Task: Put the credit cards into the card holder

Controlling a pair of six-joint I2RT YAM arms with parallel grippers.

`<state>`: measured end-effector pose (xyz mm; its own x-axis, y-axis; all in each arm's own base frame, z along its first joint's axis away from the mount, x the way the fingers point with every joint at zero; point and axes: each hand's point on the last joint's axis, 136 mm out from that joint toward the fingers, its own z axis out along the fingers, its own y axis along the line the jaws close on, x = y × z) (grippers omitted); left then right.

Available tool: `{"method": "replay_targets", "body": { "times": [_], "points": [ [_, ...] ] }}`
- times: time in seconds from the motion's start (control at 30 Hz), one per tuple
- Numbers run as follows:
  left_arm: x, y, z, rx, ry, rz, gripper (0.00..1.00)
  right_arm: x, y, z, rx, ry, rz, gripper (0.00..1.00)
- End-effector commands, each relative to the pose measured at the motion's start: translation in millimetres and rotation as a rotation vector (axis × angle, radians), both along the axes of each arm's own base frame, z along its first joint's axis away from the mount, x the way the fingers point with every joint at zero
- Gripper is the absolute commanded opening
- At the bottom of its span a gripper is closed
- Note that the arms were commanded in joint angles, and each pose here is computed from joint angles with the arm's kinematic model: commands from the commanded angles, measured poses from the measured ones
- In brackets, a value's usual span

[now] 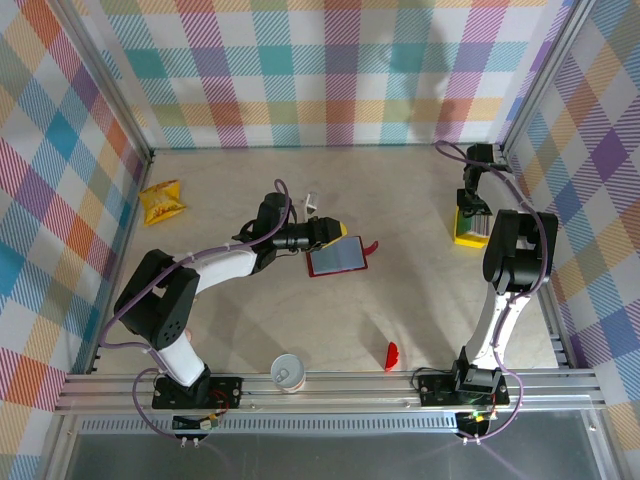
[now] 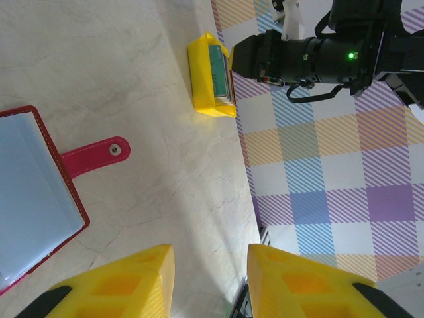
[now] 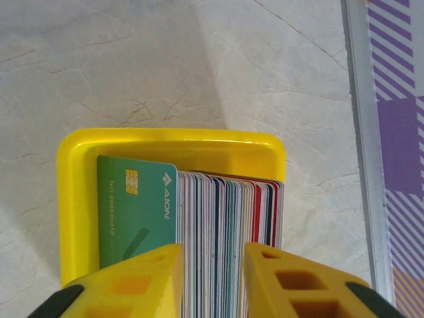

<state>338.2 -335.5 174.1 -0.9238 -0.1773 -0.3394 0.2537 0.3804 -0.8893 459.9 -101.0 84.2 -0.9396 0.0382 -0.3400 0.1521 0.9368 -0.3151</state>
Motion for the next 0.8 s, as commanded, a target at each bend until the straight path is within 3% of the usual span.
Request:
{"method": "replay_targets", "body": {
  "times": [0.0, 0.13, 0.3, 0.6, 0.77],
  "points": [
    [-5, -2, 11, -0.013, -0.029, -0.006, 0.34, -4, 3, 16, 0.034, -0.037, -0.009, 0.36],
    [-4, -2, 11, -0.015, -0.032, -0.003, 0.34, -17, 5, 7, 0.04, -0.003, -0.011, 0.5],
    [-5, -3, 15, -0.022, -0.035, -0.01, 0.34, -24, -2, -11, -0.004, 0.06, -0.02, 0.59],
    [-7, 1, 19, -0.008, -0.049, -0.004, 0.34, -15, -14, -16, -0.067, 0.072, -0.017, 0.66],
    [-6, 0, 19, -0.01, -0.046, -0.005, 0.34, -13, -18, -18, -0.075, 0.071, -0.022, 0.62]
  ]
}}
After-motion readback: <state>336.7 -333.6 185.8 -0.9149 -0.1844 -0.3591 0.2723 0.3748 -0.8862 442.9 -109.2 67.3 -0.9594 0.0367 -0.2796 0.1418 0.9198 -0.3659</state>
